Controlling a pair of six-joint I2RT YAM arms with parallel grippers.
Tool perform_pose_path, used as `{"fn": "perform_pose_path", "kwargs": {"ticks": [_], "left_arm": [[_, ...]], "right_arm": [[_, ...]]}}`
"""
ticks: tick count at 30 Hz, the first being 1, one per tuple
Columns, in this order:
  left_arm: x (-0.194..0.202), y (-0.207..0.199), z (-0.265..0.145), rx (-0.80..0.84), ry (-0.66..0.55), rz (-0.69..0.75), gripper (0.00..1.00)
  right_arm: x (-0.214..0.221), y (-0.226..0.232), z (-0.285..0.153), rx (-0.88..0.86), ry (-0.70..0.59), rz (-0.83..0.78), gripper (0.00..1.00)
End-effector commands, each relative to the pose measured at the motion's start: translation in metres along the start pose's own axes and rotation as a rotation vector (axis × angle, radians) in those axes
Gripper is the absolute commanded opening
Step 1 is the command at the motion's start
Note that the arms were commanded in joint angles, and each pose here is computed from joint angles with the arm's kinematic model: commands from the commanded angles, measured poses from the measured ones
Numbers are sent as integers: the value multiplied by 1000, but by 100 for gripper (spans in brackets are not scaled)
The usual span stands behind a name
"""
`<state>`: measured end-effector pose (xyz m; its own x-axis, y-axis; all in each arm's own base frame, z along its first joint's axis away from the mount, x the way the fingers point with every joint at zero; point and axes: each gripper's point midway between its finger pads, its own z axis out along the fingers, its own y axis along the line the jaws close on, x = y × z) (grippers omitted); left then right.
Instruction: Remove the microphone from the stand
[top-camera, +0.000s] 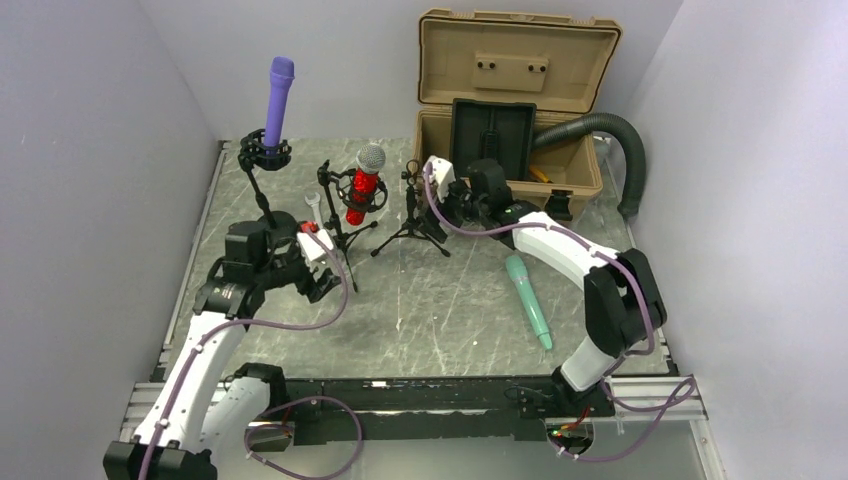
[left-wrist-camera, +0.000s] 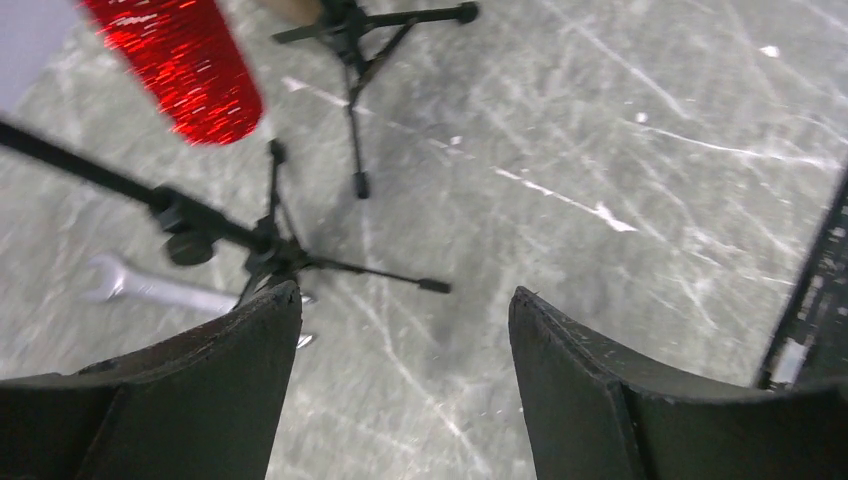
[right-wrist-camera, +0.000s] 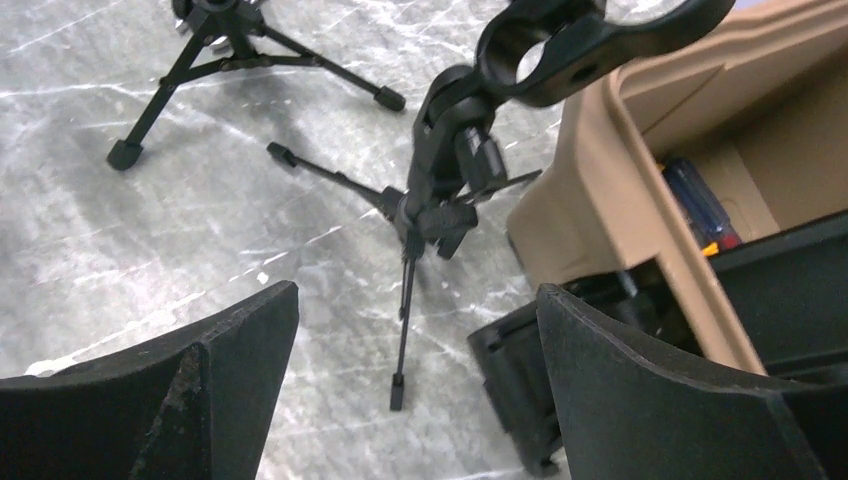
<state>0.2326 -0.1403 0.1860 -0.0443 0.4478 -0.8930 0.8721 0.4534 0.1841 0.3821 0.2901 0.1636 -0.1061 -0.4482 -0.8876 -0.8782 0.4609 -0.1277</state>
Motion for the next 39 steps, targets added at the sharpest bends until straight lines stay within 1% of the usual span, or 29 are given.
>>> {"fn": "perform_pose_path", "kwargs": {"ticks": [1, 5, 9, 12, 17, 20, 28, 33, 39], "left_arm": [[-12, 35, -24, -172, -13, 8, 78], [-27, 65, -38, -286, -47, 11, 76], [-36, 101, -45, -416, -94, -30, 75], [-48, 122, -43, -457, -153, -32, 74], [-68, 135, -25, -370, -248, -28, 71], [-70, 147, -14, -345, -256, -51, 67], [-78, 156, -2, -292, -314, -47, 68], [-84, 164, 5, -271, -350, -69, 63], [-84, 159, 15, -195, -379, -71, 55]], "right_arm": [[-5, 10, -26, 3, -2, -2, 91], [-9, 20, -43, -2, -22, -10, 90], [-15, 27, -56, -13, -39, -12, 89], [-18, 33, -64, -29, -43, -16, 89], [-19, 42, -73, -57, -53, -34, 88], [-20, 45, -77, -61, -51, -39, 88], [-19, 45, -84, -48, -41, -53, 87], [-21, 46, -84, -55, -43, -42, 86], [-26, 46, -88, -56, -49, -48, 86]]}}
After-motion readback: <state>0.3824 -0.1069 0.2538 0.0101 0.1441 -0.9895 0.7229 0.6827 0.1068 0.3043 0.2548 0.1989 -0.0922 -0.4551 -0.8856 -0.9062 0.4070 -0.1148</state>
